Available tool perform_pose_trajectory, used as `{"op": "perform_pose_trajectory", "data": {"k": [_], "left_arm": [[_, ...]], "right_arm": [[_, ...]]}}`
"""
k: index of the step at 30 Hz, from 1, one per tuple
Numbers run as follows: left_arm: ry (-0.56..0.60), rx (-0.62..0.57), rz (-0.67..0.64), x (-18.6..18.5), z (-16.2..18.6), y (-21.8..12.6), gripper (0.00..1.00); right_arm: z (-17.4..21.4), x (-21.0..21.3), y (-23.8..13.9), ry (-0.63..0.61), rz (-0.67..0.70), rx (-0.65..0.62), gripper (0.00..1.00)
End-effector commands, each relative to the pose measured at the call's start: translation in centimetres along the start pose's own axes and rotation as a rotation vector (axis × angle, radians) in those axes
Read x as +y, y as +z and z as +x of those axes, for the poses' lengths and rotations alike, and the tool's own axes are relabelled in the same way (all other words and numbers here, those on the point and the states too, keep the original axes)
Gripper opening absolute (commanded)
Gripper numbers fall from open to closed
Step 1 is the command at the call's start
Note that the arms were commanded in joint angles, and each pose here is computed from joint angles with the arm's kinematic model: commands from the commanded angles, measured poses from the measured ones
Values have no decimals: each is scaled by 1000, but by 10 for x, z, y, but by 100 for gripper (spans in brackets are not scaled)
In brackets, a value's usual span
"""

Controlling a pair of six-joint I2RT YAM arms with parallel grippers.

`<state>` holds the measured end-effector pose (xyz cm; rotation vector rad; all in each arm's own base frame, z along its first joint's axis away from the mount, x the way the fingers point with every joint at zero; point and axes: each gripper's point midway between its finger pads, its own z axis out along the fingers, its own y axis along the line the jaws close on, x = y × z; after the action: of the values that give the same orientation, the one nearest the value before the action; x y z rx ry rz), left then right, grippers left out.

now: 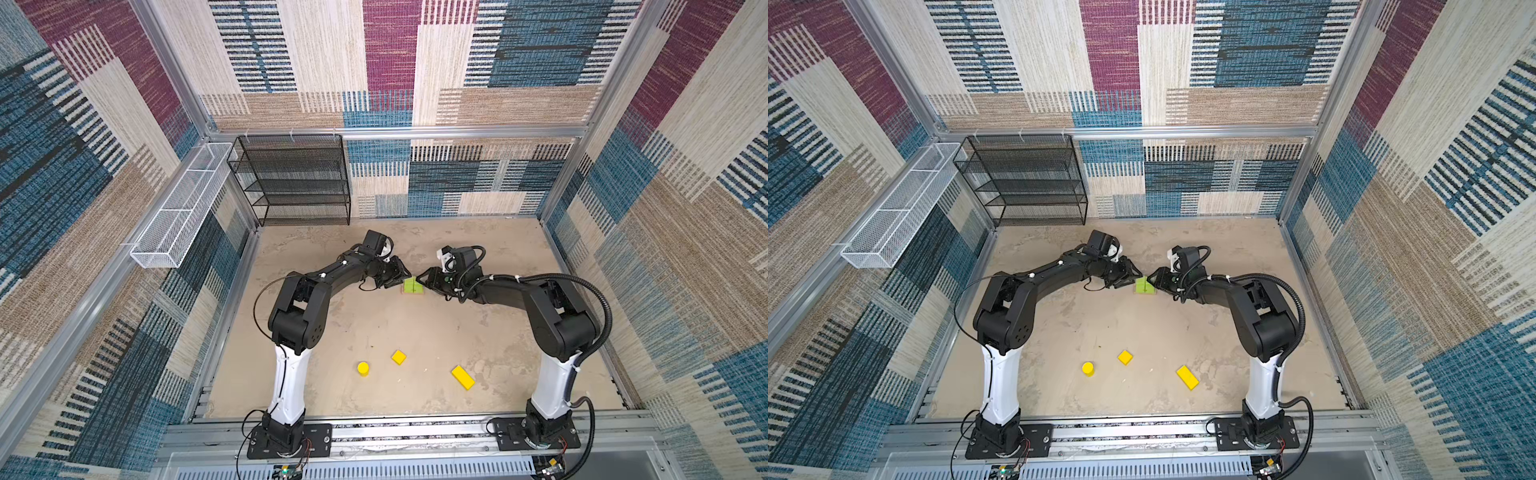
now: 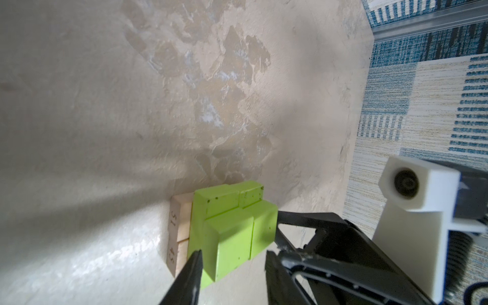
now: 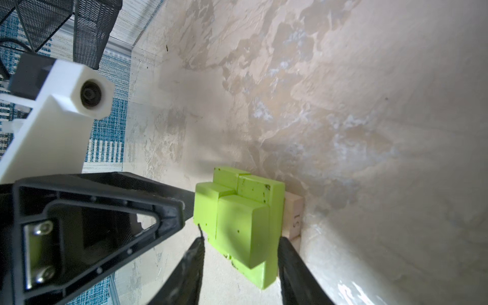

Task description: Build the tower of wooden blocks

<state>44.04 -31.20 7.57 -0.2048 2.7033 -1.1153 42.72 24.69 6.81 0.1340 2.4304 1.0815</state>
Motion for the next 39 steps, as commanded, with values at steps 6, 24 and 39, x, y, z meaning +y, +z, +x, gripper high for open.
{"op": "perform_pose_trajectory", "data": {"k": [6, 24, 39], "left_arm": [[11, 0, 18, -7, -1, 1, 44], [9, 5, 16, -7, 0, 2, 44], [11, 4, 0, -5, 0, 0, 45]], "right_arm": [[-5, 9, 2, -5, -43, -8, 48], [-2, 11, 3, 3, -59, 2, 47], [0, 9, 6, 9, -58, 10, 47]]}}
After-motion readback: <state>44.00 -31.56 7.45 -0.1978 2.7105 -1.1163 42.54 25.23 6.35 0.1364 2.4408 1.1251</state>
